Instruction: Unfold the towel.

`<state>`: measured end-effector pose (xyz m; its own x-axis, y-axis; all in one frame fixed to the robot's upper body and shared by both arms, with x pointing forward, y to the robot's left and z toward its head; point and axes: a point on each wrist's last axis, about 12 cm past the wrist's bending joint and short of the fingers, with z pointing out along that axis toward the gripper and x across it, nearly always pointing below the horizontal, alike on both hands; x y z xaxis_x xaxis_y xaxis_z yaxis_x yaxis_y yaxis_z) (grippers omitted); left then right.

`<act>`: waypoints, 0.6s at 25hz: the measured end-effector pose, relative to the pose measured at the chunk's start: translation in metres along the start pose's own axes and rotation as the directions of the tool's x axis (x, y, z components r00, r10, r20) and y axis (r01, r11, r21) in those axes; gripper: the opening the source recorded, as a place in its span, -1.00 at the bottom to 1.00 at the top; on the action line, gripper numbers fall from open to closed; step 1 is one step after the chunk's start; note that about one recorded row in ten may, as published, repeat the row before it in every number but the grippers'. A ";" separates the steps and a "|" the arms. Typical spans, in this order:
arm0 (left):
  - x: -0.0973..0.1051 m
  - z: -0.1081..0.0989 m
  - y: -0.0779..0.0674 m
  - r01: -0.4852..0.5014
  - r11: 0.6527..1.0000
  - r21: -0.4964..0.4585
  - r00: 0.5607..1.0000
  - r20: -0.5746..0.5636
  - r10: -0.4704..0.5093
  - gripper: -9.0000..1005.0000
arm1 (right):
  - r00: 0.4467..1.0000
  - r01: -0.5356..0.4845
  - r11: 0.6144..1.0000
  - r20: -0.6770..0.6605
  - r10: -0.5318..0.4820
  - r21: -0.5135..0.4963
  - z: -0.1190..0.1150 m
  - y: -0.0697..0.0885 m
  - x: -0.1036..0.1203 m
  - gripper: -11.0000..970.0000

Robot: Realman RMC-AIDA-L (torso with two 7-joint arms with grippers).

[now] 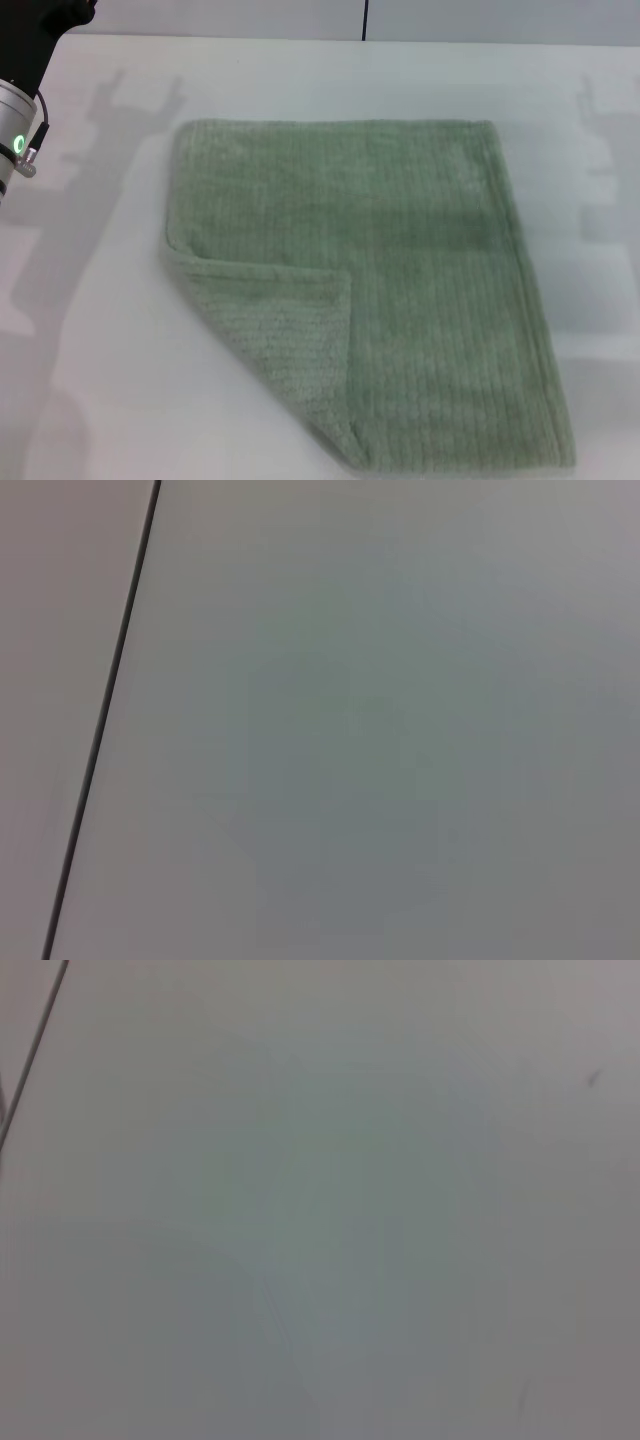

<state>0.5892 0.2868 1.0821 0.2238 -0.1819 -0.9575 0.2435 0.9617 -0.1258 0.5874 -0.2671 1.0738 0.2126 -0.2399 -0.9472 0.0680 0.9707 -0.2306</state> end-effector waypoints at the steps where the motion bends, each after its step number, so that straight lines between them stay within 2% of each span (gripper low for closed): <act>1: 0.000 0.000 0.000 0.000 1.000 0.000 1.000 0.000 0.000 0.71 | 1.000 0.000 1.000 0.000 0.000 0.000 0.000 0.000 0.000 0.44; 15: 0.000 -0.003 0.001 0.000 1.000 0.001 1.000 0.004 0.000 0.70 | 1.000 0.001 1.000 -0.002 -0.001 -0.004 -0.001 0.001 0.001 0.44</act>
<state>0.5865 0.2880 1.0811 0.2276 -0.1825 -0.9565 0.2442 0.9616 -0.1254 0.5864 -0.2667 1.0728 0.2106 -0.2412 -0.9474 0.0639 0.9704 -0.2329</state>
